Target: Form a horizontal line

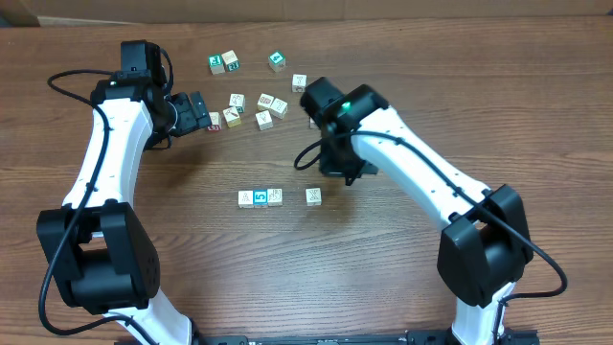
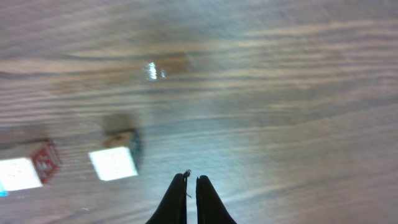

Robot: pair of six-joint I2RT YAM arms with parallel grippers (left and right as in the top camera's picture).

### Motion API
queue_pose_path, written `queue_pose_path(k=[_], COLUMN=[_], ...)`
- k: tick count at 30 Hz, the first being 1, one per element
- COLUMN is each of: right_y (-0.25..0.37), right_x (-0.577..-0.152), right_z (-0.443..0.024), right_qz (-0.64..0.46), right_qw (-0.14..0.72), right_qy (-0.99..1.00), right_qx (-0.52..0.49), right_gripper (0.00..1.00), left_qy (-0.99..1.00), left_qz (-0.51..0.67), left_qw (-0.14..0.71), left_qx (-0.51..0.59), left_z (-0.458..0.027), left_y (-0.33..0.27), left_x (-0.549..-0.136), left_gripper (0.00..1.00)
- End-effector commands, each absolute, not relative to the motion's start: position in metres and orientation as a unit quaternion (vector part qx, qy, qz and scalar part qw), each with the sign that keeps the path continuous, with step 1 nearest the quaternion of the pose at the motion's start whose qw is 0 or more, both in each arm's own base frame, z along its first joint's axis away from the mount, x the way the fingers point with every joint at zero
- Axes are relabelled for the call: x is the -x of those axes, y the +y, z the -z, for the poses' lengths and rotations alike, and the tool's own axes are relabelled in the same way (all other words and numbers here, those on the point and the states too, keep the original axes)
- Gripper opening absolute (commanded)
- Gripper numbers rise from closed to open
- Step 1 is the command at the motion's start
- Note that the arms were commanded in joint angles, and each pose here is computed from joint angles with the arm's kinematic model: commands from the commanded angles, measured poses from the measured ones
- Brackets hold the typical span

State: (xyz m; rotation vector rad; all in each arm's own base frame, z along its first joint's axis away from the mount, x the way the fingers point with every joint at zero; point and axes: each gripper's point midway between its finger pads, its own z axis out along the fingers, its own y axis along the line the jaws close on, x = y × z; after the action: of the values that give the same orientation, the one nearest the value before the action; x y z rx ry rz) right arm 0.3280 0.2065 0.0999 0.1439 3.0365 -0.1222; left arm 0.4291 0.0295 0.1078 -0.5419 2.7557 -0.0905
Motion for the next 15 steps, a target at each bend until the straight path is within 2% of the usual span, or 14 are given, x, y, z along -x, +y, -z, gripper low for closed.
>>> queue_pose_path(k=[1, 6, 15], right_y=[0.213, 0.212, 0.215], right_x=[-0.325, -0.323, -0.310], right_z=[-0.076, -0.047, -0.030], right_qz=[0.058, 0.050, 0.025], right_qw=[0.069, 0.072, 0.038], right_qy=[0.995, 0.995, 0.998], right_qx=[-0.048, -0.049, -0.053], right_gripper=[0.04, 0.04, 0.04], left_qy=[0.968, 0.968, 0.968], left_qz=[0.030, 0.030, 0.030], left_qw=[0.168, 0.167, 0.167], left_qx=[0.184, 0.184, 0.184], left_z=[-0.108, -0.108, -0.108], left_y=[0.025, 0.025, 0.025], left_x=[-0.432, -0.432, -0.432], left_gripper=[1.00, 1.00, 1.00])
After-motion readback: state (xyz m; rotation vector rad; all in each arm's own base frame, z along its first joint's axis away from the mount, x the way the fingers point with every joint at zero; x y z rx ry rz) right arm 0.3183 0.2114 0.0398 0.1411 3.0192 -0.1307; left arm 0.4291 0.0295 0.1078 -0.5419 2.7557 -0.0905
